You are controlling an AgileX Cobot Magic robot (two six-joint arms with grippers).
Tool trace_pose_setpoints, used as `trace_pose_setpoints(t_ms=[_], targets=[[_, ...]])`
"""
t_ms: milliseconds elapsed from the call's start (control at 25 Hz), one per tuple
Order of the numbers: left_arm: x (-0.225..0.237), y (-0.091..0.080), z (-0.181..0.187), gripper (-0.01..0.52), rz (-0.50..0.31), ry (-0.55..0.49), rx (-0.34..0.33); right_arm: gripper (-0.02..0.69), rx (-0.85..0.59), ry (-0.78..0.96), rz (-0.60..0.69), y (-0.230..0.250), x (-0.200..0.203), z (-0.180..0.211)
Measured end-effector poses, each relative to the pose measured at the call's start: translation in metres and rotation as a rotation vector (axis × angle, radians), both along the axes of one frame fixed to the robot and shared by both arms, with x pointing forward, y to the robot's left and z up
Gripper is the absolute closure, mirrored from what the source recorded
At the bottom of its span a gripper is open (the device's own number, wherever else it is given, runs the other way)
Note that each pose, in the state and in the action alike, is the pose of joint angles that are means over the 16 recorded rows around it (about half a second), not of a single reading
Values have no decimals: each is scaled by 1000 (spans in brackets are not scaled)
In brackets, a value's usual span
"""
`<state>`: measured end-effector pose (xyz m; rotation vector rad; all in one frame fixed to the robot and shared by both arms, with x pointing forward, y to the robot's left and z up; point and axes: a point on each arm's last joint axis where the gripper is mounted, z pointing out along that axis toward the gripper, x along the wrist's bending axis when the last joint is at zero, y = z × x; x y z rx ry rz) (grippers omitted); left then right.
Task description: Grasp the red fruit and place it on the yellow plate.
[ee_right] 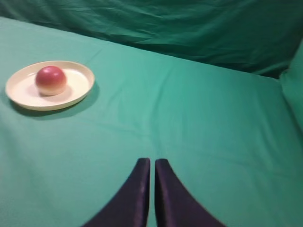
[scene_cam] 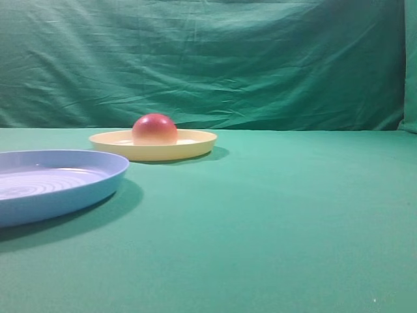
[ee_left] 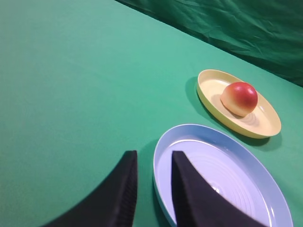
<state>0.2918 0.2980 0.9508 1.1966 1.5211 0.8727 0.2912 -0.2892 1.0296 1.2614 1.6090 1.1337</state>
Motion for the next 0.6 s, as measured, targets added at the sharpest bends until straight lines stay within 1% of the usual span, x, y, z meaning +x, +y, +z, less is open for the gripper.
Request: trace_pose_setpoints(t_ms=[240, 440, 600], targets=[[0, 0, 0, 357, 0, 0, 0, 665, 4, -17, -87, -5, -2, -42], [0, 0, 0, 357, 0, 0, 0, 665, 3, -4, -110, -6, -2, -67], [0, 0, 0, 357, 0, 0, 0, 665, 1, 9, -113, -6, -1, -79]])
